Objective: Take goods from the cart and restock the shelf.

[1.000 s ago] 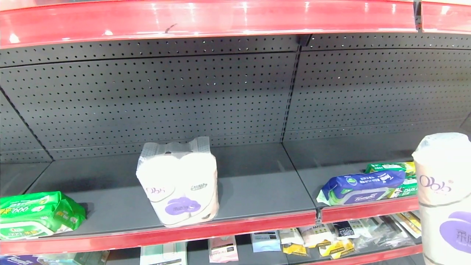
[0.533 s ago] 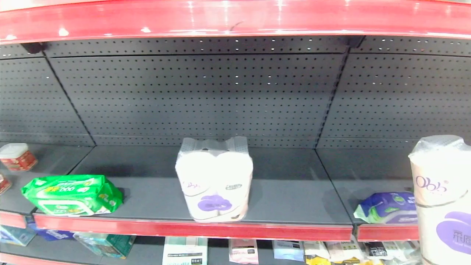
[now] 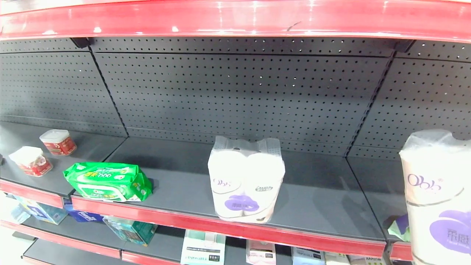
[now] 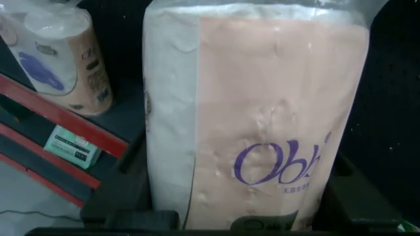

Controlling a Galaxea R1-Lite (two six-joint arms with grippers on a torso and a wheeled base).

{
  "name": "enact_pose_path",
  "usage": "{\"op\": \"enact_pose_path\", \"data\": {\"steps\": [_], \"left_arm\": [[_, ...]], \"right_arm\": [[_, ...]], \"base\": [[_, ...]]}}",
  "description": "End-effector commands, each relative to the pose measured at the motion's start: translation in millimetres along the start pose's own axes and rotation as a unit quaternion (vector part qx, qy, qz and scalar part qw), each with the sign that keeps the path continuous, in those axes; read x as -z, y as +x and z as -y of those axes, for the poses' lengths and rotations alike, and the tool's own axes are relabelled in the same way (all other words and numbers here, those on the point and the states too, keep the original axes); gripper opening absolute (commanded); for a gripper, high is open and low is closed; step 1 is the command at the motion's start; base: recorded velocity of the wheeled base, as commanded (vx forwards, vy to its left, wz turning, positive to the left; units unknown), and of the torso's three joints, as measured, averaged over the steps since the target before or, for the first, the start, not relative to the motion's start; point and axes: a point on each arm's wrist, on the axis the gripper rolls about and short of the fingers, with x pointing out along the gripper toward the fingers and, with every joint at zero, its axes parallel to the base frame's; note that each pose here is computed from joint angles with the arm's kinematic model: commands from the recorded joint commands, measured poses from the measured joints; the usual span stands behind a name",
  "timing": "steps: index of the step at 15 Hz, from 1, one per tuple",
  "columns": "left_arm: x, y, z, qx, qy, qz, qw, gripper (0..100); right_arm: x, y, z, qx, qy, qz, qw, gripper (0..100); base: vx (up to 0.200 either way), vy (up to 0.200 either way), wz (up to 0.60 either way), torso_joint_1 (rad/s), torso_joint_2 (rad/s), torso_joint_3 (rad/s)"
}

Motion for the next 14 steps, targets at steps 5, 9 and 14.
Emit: {"op": "enact_pose_path", "data": {"steps": [5,9,14], "left_arm": [[17.1,26.6,-7.5,-0.072,-0.002,0.031,0.9969,100],[10.4,38.5,-11.2,-0.093,-0.009,0.016,0.9955,100],[22.2,39.1,-10.5,-0.092,-0.007,0.086,0.992,100]], "right_arm": [[-13.4,43.4,1.5,-0.033,0.007,0.003,0.999,0],[-4.6,44.4,-0.9,-0.041,0.008,-0.011,0.999,0],[-6.0,43.2,-0.2,-0.037,0.008,-0.007,0.999,0]], "base": [[0.0,0.0,0.0,0.0,0.0,0.0],[0.0,0.0,0.0,0.0,0.0,0.0],[0.0,0.0,0.0,0.0,0.0,0.0]]}}
